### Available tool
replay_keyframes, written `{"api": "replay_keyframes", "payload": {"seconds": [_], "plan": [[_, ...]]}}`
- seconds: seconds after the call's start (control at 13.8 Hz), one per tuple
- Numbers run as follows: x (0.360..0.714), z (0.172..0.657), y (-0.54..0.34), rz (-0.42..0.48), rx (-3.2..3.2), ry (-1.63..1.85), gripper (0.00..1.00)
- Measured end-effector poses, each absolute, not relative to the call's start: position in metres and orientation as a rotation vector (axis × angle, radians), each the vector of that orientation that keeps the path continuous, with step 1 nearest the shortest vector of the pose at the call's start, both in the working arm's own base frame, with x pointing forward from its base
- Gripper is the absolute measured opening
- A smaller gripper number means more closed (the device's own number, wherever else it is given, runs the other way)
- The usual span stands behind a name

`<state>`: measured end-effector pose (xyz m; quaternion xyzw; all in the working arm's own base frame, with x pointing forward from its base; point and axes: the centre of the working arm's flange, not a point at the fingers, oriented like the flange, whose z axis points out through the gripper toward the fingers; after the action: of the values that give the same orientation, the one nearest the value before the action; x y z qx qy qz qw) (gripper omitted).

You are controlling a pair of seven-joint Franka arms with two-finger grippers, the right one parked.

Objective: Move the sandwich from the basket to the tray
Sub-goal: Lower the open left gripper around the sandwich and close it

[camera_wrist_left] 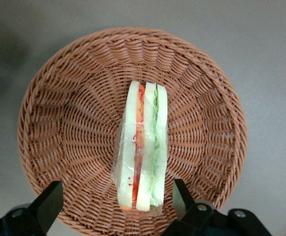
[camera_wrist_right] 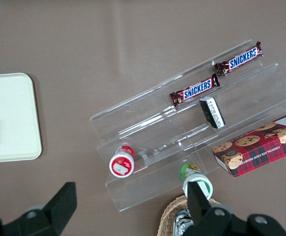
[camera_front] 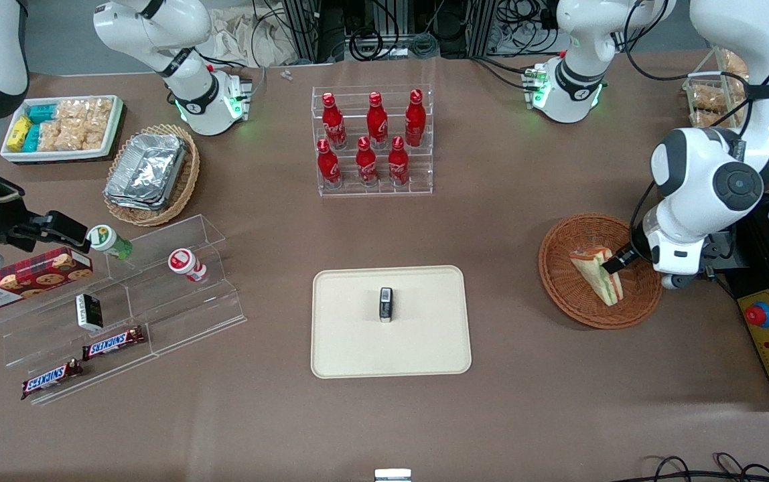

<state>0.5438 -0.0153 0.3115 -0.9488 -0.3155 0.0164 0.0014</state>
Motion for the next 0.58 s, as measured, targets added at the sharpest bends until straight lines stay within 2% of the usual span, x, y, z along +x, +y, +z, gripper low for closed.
{"api": "replay_keyframes", "payload": {"seconds": [0.58], "plan": [[0.526,0.27,-0.021,0.034,-2.995,-0.987,1.0]]}}
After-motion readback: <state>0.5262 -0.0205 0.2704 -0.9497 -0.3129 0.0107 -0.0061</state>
